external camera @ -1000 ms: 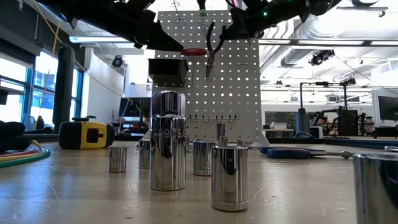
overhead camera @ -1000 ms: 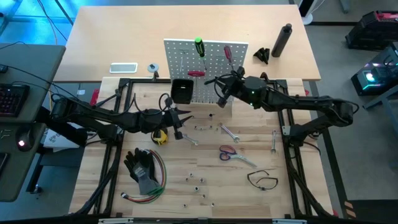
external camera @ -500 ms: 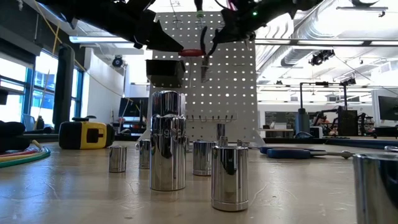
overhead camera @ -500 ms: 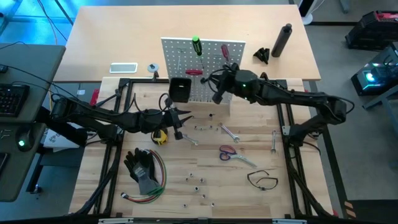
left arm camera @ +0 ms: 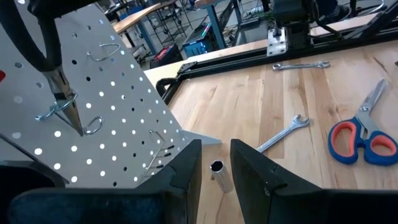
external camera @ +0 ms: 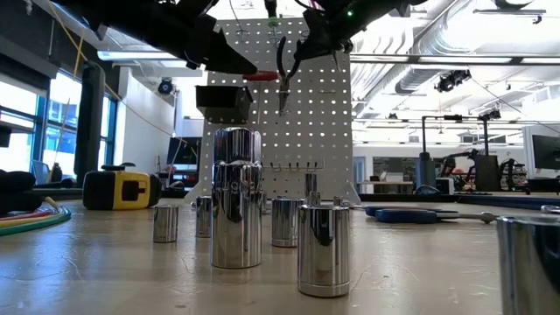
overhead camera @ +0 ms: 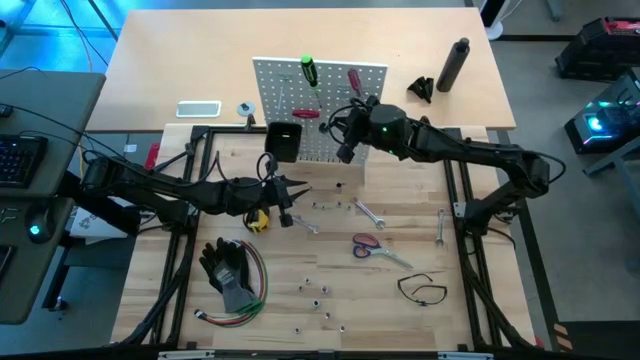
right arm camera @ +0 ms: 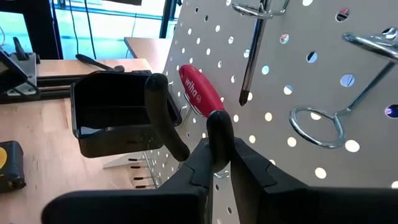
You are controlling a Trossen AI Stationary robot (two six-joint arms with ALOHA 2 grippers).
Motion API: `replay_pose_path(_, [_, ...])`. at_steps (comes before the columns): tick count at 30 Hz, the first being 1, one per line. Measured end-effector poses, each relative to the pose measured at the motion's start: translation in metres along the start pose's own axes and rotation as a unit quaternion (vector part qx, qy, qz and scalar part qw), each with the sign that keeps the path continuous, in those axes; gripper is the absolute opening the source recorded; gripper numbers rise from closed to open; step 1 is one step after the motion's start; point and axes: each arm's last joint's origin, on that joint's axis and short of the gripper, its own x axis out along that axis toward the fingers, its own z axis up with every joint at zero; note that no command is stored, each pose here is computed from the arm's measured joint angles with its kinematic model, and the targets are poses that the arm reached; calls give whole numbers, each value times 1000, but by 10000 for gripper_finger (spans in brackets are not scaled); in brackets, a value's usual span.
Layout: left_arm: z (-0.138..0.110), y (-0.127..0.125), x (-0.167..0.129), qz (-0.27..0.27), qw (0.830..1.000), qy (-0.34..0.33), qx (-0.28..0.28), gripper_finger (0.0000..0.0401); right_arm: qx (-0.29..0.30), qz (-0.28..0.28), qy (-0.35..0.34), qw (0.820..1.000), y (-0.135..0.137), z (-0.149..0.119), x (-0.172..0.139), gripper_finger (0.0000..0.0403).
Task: Hang tools onto peg board
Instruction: Hang the black pliers on the white peg board
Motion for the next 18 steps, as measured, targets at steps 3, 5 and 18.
replay_pose_path(3, [0,0,0,0,1000,0,0,78,3,0,-1,1000,0,0,0,21])
replay_pose_path(5, [0,0,0,0,1000,1,-4,78,6,4,-3,1000,0,0,0,21])
replay_pose_path(18, [0,0,0,-1,1000,2,-11,78,4,20,-22,1000,1,4,0,21])
